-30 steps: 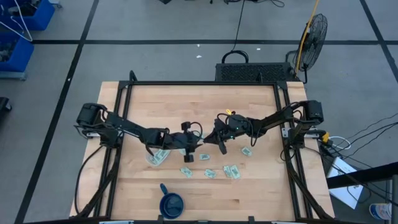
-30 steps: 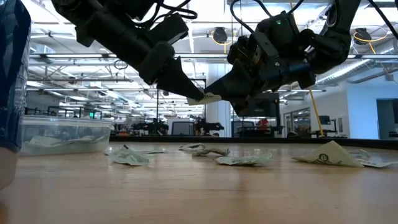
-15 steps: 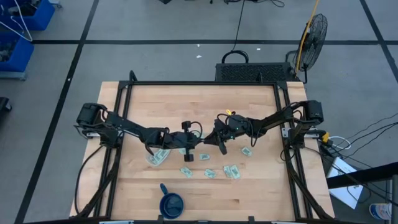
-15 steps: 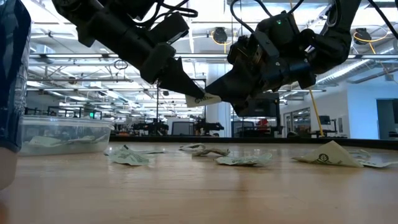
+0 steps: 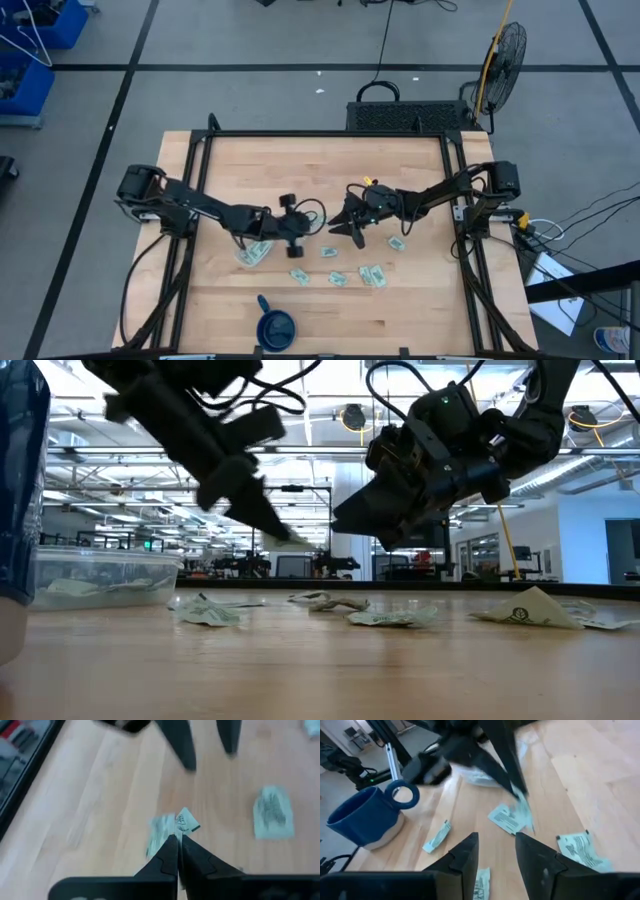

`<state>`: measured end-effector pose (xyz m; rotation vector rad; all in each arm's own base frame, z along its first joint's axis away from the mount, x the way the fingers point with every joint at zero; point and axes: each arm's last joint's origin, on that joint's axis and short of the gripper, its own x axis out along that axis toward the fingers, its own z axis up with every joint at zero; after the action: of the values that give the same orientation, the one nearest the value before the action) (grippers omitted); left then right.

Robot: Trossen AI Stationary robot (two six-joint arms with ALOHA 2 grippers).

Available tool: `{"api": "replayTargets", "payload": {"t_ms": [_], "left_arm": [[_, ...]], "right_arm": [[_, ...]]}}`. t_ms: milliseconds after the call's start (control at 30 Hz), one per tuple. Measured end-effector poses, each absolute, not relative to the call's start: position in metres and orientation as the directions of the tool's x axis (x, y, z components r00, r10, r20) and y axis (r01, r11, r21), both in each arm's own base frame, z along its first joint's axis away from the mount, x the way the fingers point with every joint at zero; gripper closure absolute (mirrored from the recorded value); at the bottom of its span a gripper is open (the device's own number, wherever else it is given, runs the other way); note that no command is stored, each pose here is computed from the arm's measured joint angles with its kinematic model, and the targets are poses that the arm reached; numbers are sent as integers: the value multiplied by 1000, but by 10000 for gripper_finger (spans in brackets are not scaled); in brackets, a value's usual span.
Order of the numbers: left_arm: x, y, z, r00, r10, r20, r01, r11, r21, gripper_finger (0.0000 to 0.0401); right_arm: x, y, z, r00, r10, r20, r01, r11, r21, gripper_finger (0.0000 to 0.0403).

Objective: Pick and place Stevia / Truvia into bins
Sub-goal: Put the stevia packet into the transparent container

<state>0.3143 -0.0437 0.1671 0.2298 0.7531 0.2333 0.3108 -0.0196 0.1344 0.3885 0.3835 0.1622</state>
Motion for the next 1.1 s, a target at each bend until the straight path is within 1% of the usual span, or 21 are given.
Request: {"api": "replayTargets", "payload": {"t_ms": [100, 233, 300, 400, 500, 567, 700, 833, 967, 1100], "left_arm": [[297, -48, 182, 666, 306, -680, -167, 950, 265, 396], [267, -57, 208, 643, 281, -712, -242, 957, 159, 388], [251, -64, 219, 634, 257, -729, -251, 960, 121, 391], [224, -72, 224, 552, 251, -795, -305, 948, 88, 396], [206, -78, 217, 452, 257, -854, -418, 907, 52, 385], [198, -84, 207, 420, 245, -874, -467, 884, 24, 377], [192, -91, 188, 420, 232, -877, -501, 865, -11, 373], [188, -90, 176, 413, 230, -881, -522, 853, -22, 371], [185, -87, 169, 399, 238, -885, -539, 842, -16, 371], [184, -86, 167, 390, 239, -890, -550, 835, -17, 370]], "right_arm": [[310, -20, 132, 908, 224, -353, -70, 913, 401, 279], [310, -20, 132, 906, 225, -358, -70, 915, 398, 279], [310, -20, 131, 905, 225, -362, -73, 919, 388, 279], [309, -20, 130, 900, 225, -373, -70, 920, 386, 281], [308, -20, 128, 891, 228, -394, -62, 919, 390, 281], [307, -20, 126, 882, 229, -412, -55, 918, 393, 281], [307, -19, 125, 878, 230, -419, -62, 924, 377, 282], [307, -15, 125, 874, 242, -421, -123, 949, 289, 282], [306, -10, 123, 858, 255, -446, -159, 957, 241, 282], [305, -9, 121, 851, 238, -468, -142, 963, 230, 282]]}}
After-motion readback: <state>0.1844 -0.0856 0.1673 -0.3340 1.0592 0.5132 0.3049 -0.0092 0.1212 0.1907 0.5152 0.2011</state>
